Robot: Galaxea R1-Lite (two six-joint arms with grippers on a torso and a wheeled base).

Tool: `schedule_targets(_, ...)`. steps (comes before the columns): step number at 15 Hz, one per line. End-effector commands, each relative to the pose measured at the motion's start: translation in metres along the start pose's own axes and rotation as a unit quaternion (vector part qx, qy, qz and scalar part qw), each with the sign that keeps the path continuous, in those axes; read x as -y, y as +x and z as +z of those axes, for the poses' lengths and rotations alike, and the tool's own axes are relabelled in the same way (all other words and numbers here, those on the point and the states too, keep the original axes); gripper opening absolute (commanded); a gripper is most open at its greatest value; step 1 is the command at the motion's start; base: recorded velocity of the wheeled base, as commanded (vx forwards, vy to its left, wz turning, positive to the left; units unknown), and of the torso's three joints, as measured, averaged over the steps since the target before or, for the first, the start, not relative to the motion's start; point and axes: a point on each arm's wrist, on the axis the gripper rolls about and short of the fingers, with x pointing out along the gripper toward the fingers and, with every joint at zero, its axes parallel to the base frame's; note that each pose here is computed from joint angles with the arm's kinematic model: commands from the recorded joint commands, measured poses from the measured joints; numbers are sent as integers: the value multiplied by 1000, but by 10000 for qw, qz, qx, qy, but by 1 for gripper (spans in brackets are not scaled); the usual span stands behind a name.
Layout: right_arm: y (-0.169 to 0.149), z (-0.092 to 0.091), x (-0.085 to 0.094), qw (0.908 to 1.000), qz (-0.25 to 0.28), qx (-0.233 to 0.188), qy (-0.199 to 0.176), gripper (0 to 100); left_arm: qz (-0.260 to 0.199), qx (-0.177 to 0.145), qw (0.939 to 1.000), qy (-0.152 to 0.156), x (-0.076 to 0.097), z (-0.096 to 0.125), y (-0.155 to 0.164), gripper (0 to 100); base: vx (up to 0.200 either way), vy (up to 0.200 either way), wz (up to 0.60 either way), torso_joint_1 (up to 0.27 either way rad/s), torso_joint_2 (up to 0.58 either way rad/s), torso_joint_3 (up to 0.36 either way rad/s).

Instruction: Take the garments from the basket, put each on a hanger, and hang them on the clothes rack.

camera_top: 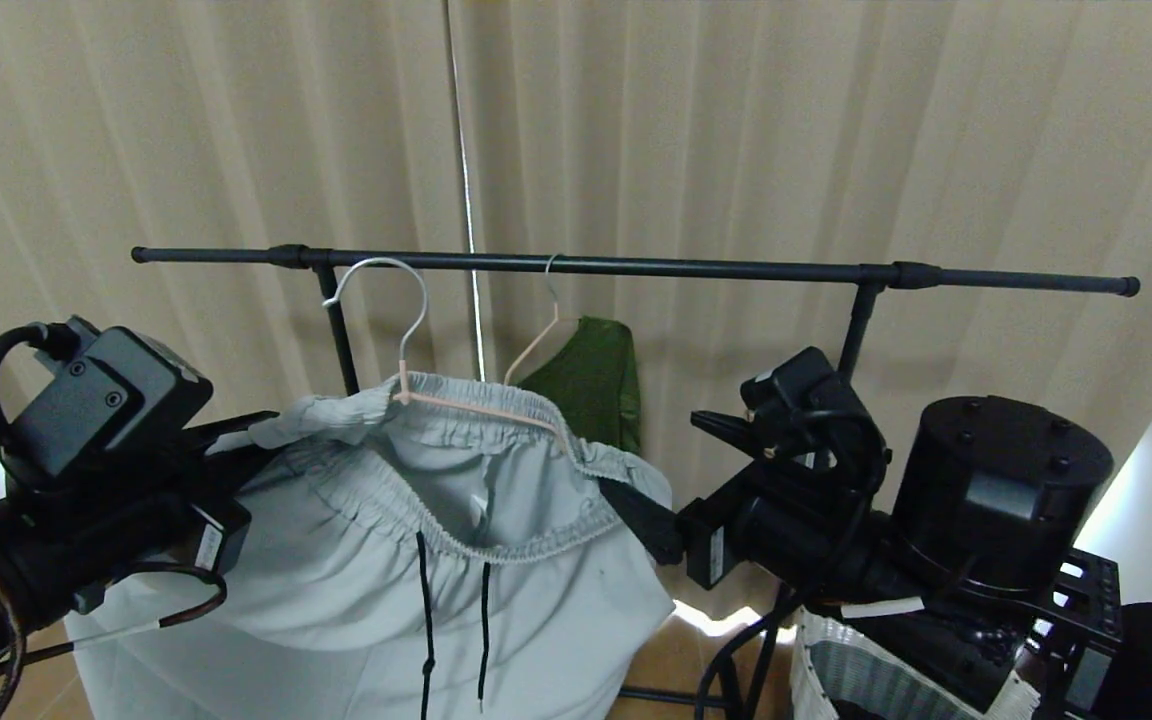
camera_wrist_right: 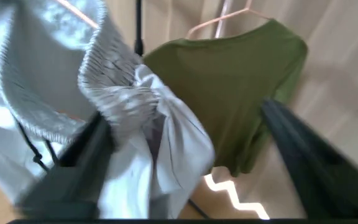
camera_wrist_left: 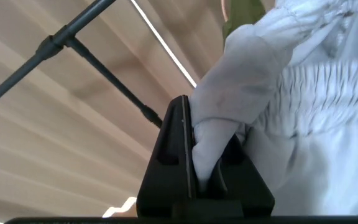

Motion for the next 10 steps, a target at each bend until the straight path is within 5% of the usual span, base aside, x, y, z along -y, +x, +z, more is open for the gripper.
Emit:
schedule_targets(1, 3, 4, -3, 9999, 98, 85, 10, 100, -102, 33, 9999, -55, 4, 1, 1, 0, 0, 0, 0, 0, 0, 0)
schedule_targets(10, 10, -2, -21, 9975, 585, 13, -393, 100, -208, 136, 9996, -128, 7, 10, 8, 0, 0, 0, 0, 0, 0, 0)
